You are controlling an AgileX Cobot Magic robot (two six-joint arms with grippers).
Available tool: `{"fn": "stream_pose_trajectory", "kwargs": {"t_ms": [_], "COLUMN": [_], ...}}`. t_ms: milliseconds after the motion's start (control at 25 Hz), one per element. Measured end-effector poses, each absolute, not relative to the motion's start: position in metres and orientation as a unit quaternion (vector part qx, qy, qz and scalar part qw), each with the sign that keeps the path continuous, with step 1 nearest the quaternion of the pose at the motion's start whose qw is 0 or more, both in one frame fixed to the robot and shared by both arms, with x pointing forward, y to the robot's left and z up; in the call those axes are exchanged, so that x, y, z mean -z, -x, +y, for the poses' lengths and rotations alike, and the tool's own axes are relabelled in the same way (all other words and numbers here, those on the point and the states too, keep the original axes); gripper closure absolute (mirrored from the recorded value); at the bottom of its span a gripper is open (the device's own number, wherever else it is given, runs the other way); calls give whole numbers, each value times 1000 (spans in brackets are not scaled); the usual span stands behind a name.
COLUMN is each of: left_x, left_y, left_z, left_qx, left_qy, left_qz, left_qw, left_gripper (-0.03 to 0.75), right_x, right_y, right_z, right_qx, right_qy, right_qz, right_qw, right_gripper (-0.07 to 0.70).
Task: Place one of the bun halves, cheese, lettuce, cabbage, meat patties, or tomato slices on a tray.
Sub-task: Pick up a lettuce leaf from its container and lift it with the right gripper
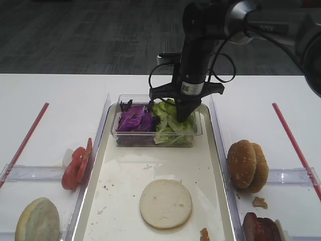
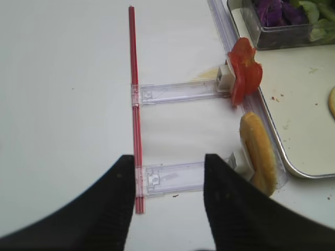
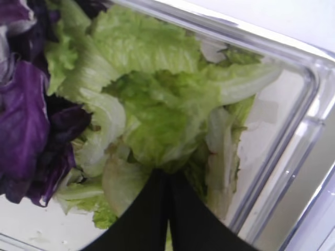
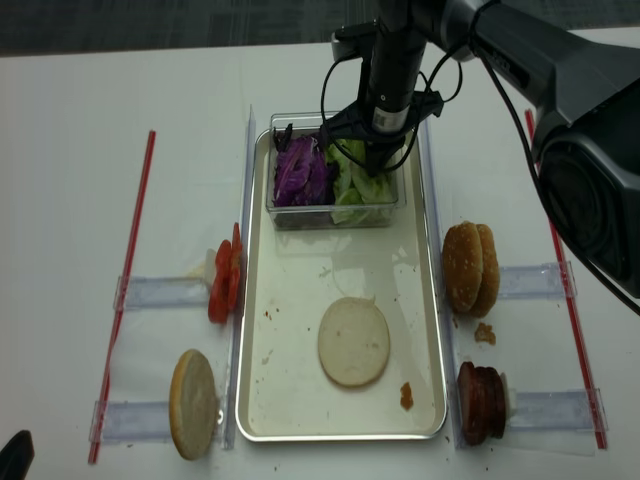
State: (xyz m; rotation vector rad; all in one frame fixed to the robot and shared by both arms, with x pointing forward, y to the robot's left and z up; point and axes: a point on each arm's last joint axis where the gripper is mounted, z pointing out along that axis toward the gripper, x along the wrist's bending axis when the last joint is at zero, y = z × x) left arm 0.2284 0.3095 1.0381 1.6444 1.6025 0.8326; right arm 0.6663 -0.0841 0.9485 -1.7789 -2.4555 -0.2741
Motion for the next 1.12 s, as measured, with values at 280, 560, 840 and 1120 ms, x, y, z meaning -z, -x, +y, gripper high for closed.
{"fn": "stream_pose_trajectory", "kwargs": {"t_ms": [280,560,840,1120], "left_x": [-1038,-1038,-1038,-1038], "left_y": [-228,-228,-228,-228], "left_z": [309,309,309,309], "left_qx": [-320,-320,-320,-320], "left_qy": [-633,-633,-633,-633], "left_qz": [616,616,616,616], "left_qw": [343,343,343,343], "left_gripper": [419,419,420,419], "right_x": [-973,-991,-1008,-1021], "right_y": [-671,-671,-666,-656], "right_z": [-82,-82,-83,-85], "right_qx": [119,139,155,159], "right_qy": [580,577,578,577], "right_qz": [-805,-804,-801,-801], "right_qw": [31,21,21,25], "right_gripper": [604,604,604,604]}}
